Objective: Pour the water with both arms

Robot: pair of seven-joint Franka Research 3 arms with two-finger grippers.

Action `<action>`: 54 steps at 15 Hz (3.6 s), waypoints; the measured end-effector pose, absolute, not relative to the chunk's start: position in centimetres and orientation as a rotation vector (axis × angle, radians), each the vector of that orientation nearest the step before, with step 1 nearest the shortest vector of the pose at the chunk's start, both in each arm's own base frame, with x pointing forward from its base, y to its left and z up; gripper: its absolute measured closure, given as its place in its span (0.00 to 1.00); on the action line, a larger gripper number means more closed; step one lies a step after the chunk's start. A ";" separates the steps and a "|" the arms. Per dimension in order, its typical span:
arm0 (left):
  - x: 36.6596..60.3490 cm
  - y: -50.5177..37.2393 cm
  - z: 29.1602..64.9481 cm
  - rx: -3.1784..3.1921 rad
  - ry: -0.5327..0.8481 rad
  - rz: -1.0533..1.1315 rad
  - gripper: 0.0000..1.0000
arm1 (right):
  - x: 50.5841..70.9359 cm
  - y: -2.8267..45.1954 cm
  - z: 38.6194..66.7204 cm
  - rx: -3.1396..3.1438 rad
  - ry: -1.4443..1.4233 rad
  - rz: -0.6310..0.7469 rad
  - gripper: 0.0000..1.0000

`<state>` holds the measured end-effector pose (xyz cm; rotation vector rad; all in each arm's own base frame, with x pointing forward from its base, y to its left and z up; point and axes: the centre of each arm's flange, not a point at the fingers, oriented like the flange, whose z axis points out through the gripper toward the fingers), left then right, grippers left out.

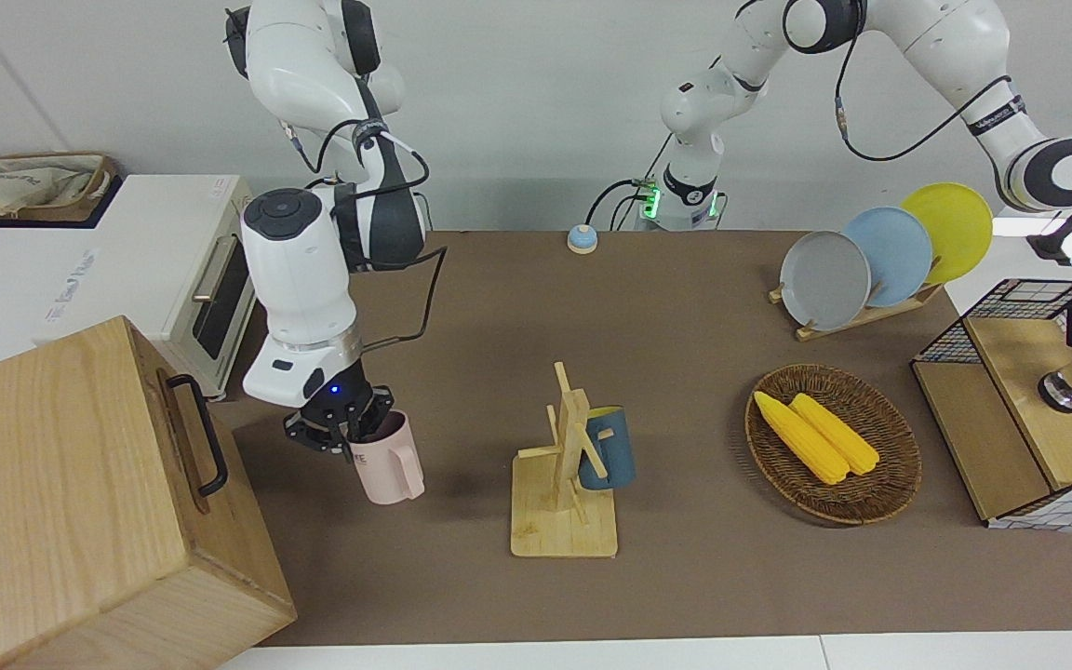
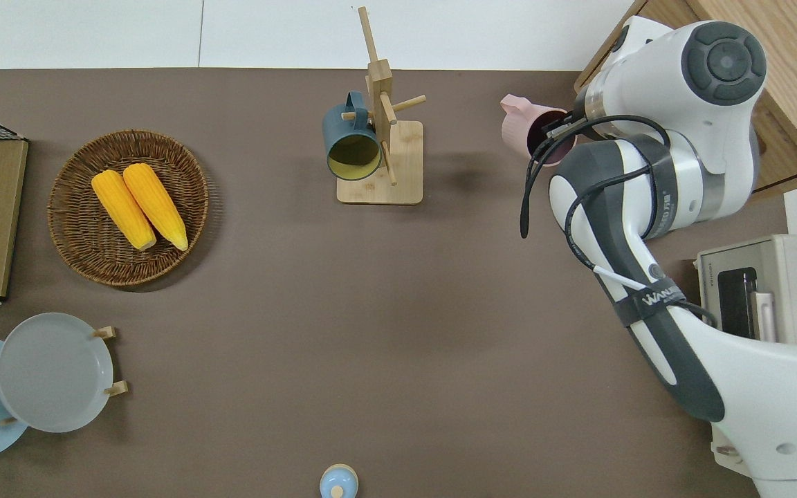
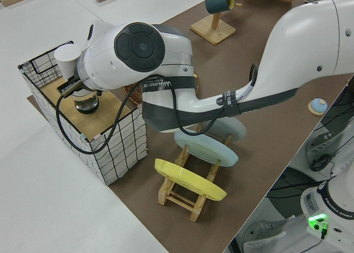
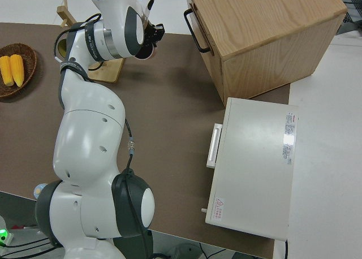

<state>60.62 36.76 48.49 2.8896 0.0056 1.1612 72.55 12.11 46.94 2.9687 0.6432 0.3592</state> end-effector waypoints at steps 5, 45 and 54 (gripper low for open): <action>60.9 36.7 50.0 2.887 0.114 1.160 0.37 | 69.2 11.9 45.8 2.987 0.601 -0.030 0.93; 51.1 2.3 57.1 2.975 0.269 0.647 0.37 | 53.1 49.1 34.7 3.323 -0.445 -0.384 0.93; 48.2 -3.0 51.3 3.039 0.155 0.483 0.37 | 53.3 49.2 34.5 3.337 -0.449 -0.361 0.47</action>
